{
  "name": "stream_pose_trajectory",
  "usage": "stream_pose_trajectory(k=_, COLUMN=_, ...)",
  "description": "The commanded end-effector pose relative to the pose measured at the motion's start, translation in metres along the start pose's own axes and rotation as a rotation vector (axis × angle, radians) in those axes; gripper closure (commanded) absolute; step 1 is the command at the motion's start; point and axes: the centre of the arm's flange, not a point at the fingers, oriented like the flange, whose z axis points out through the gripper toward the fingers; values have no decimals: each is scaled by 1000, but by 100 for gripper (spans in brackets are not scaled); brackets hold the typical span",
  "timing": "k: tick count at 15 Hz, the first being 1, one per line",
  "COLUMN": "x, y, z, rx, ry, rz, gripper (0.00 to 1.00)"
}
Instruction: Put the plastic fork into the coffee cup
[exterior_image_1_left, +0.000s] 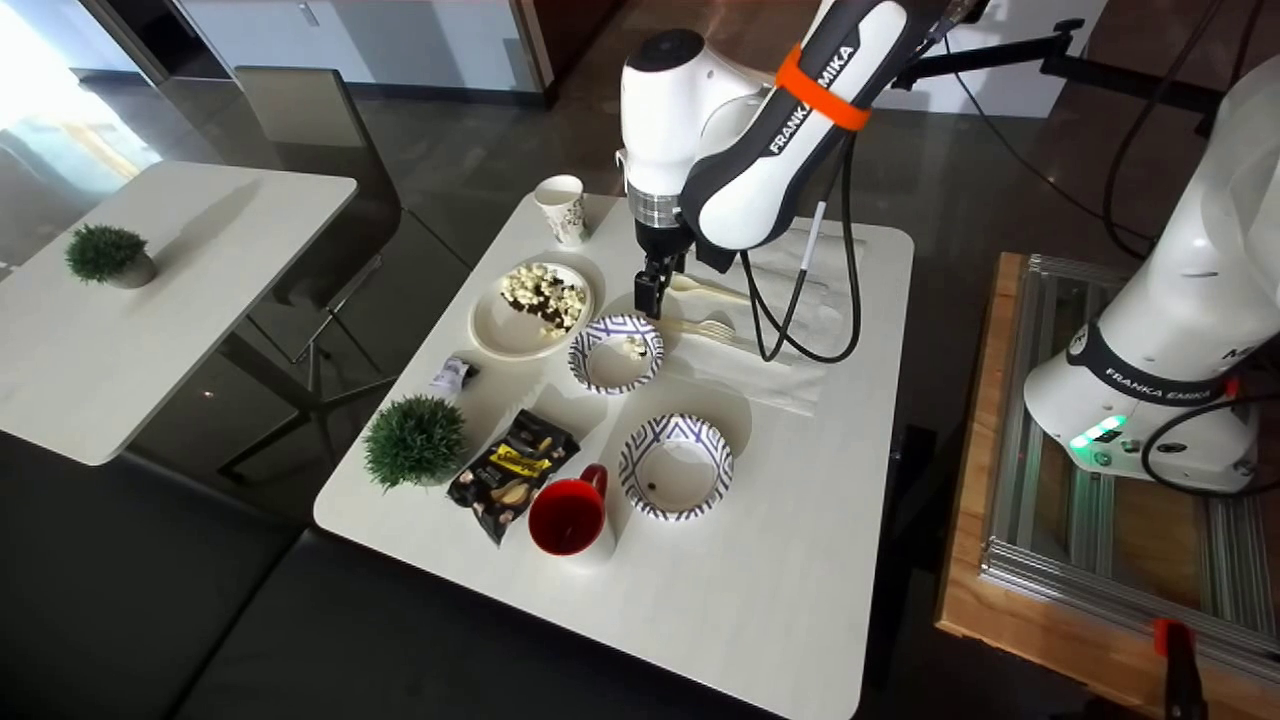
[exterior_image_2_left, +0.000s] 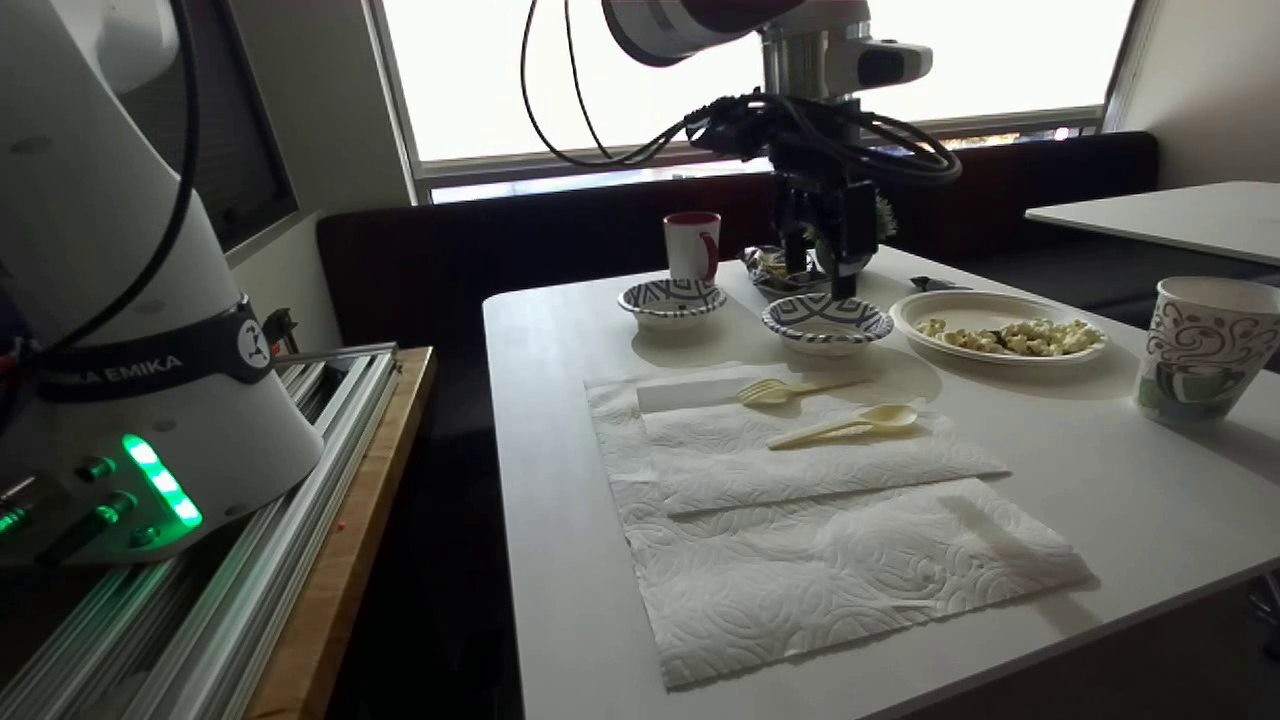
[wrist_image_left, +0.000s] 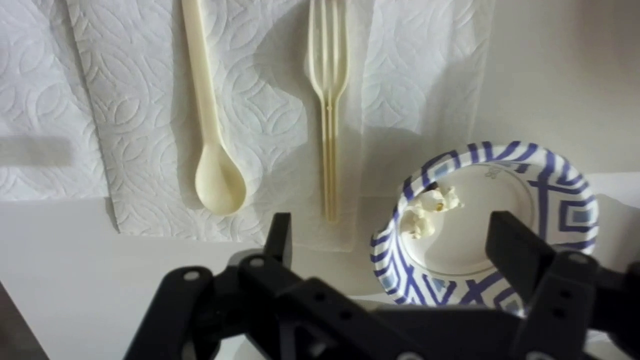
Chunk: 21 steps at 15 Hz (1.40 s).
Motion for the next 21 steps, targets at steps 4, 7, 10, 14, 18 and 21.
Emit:
stream_pose_trajectory(k=4, x=10, y=25, z=21, rx=-55, ry=-7, rz=65, gripper=0)
stream_pose_trajectory(k=7, x=9, y=22, z=26, rx=-74, ry=-15, rz=53, gripper=0)
stream_pose_trajectory(k=10, x=0, y=29, z=42, rx=-69, ry=-53, rz=28, gripper=0)
stream_pose_trajectory(k=14, x=-7, y=32, z=55, rx=-41, ry=-72, rz=-11, gripper=14)
stream_pose_trajectory(k=18, x=-9, y=28, z=61, rx=-45, ry=-86, rz=-47, gripper=47)
stream_pose_trajectory(k=21, x=-9, y=24, z=62, rx=-43, ry=-81, rz=-72, gripper=58)
